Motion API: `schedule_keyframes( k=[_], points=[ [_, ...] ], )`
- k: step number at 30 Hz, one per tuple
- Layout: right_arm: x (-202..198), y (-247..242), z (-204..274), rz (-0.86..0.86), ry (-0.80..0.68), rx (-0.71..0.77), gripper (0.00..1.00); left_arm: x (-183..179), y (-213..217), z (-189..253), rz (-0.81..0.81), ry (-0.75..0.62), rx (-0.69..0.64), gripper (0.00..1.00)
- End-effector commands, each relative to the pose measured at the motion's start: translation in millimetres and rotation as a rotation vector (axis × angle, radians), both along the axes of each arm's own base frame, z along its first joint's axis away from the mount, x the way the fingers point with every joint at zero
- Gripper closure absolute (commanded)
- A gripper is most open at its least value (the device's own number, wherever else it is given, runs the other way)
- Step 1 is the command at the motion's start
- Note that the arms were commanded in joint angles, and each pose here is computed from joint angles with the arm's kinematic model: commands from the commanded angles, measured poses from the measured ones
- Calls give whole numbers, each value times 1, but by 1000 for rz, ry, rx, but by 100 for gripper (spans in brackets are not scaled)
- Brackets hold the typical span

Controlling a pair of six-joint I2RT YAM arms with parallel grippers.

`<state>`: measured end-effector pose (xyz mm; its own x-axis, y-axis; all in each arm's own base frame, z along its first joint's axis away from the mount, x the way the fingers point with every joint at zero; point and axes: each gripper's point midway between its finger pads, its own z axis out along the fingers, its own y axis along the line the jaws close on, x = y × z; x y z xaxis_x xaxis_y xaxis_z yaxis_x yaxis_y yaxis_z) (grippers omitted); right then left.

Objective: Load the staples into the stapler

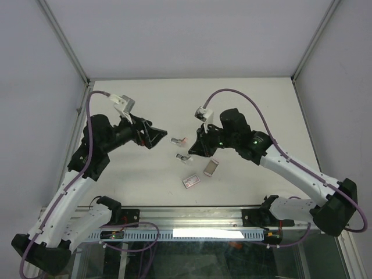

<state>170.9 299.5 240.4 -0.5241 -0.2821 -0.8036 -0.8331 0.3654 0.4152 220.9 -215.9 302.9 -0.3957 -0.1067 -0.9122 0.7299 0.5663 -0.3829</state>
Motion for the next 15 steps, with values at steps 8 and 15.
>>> schedule_keyframes(
  k=[8,15],
  points=[
    [131,59,-41,-267,-323,-135,96,83,126,-32,616,116,91,1],
    [168,96,-79,-198,-384,-194,96,76,140,-24,680,62,99,1]
  ],
)
